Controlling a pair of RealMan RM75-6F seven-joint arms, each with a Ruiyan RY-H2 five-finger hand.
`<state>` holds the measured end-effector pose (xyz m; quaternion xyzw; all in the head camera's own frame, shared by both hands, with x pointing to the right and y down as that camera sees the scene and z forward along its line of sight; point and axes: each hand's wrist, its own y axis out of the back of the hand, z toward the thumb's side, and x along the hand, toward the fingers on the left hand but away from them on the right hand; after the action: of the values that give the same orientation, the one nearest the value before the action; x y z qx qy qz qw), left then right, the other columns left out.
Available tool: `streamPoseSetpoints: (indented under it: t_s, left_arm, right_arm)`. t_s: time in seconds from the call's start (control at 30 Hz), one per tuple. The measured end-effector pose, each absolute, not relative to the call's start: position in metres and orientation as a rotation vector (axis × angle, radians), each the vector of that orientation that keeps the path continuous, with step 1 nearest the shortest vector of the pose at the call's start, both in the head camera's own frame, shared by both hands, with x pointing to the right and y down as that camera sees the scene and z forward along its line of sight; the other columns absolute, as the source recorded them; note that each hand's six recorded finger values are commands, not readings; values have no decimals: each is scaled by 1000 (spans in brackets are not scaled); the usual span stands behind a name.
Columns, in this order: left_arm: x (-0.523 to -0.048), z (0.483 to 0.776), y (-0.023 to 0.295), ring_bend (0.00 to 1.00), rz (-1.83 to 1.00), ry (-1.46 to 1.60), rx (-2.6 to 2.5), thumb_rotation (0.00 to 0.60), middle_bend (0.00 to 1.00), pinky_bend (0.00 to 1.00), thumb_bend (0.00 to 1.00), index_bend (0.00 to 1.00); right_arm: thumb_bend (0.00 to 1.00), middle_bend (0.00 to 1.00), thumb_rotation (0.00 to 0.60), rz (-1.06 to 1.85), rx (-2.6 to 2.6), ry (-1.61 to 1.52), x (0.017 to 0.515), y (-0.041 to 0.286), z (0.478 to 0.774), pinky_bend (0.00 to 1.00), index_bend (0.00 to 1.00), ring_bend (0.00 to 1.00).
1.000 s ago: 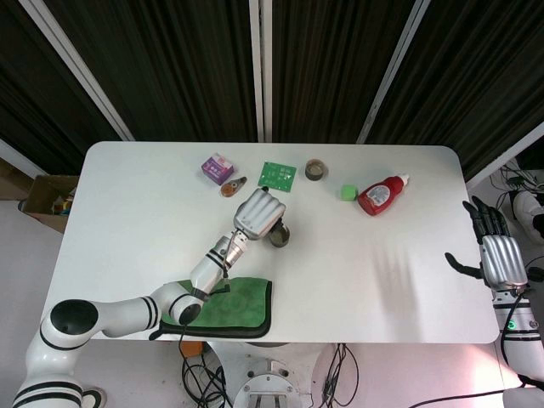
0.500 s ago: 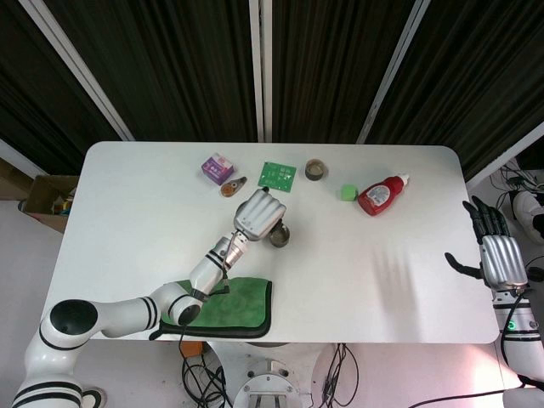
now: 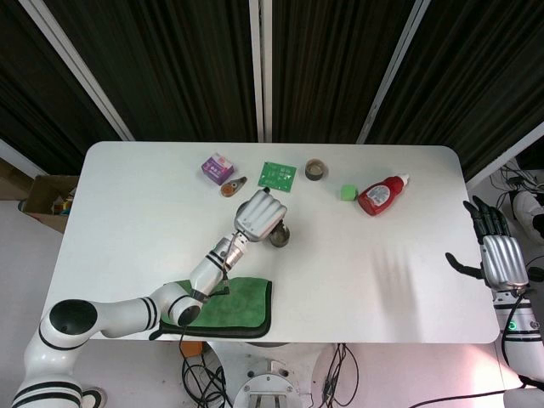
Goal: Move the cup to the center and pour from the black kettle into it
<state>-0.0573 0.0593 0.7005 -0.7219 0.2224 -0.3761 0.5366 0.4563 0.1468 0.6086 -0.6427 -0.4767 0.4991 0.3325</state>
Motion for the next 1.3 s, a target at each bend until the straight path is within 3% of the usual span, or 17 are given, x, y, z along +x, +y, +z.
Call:
streamPoseSetpoints:
  t_s: [1.3]
  left_arm:
    - [-68,703,59,947,-925,548,-1716,600,1000,534,464,1000]
  right_arm:
    - [182,0,600,1312,-1688,-1231,452,148,613,0,0,0]
